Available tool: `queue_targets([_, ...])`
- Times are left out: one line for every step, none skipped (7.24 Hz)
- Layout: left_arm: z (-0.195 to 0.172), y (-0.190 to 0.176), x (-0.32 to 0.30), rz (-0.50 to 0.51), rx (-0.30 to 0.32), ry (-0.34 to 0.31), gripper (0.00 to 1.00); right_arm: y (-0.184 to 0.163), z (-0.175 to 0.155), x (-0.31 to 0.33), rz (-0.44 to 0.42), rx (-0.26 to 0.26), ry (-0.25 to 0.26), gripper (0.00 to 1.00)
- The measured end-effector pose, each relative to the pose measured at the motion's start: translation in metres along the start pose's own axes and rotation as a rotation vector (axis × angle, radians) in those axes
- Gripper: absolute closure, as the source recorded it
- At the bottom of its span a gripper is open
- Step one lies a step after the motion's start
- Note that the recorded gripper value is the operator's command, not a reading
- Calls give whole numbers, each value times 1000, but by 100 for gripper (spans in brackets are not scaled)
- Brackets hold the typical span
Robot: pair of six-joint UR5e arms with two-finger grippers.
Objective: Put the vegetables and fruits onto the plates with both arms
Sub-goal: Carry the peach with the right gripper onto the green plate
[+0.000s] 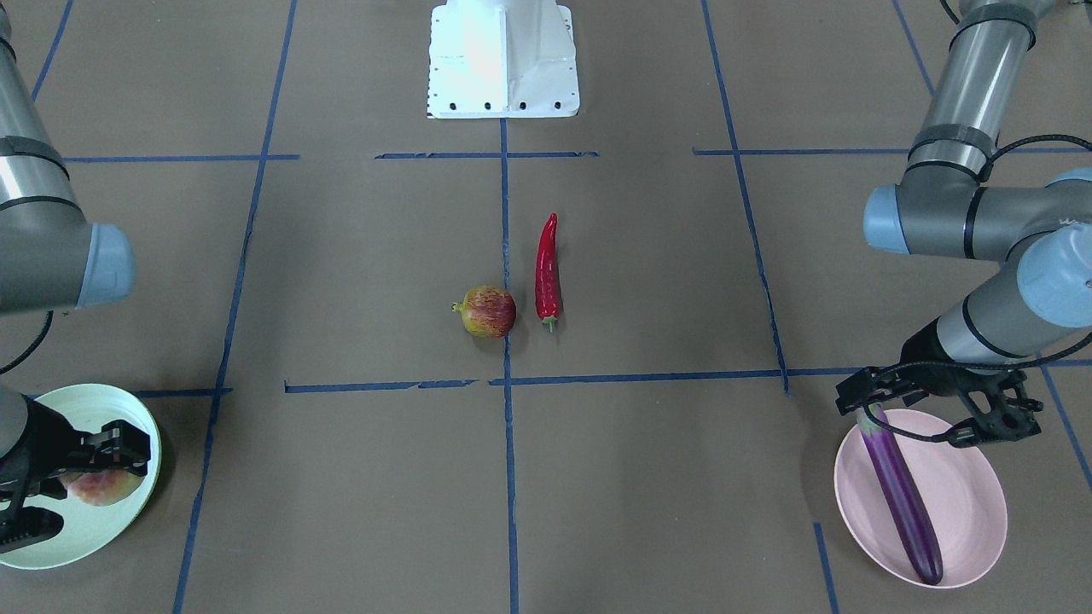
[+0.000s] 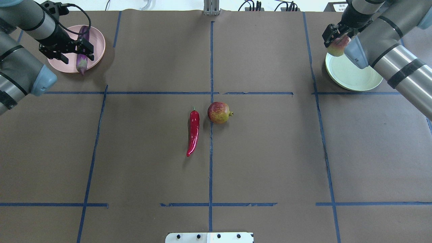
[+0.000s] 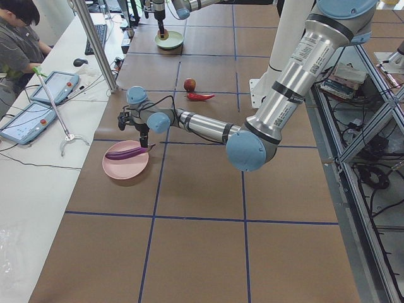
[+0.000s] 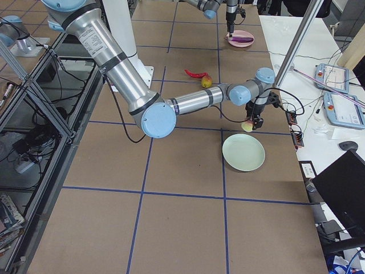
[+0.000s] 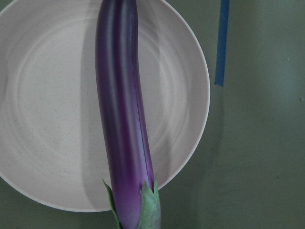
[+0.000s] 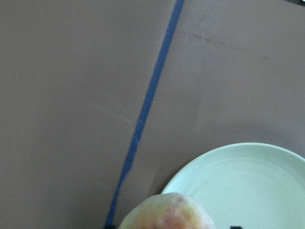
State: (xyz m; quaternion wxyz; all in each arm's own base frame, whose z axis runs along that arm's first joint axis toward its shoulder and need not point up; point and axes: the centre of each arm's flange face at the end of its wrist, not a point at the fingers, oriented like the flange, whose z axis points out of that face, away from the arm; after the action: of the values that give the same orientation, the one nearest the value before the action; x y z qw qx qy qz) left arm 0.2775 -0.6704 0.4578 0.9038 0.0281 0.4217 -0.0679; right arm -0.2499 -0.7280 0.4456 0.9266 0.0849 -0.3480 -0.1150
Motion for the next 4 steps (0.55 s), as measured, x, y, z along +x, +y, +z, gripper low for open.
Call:
queue_targets([4,3,3,6,-7,0,0,4,17,22,-11,-18,14,45])
queue_targets([8,6,6,10,-12,0,0,15,35,39,-16,-36,29,21])
queue_targets([9,7,7,12,-15,-1,0,25,50,51,-24,-38,36,0])
queue_targets([10,8,7,12,-16,-1,0,32,61,56,-37,-31,38,0])
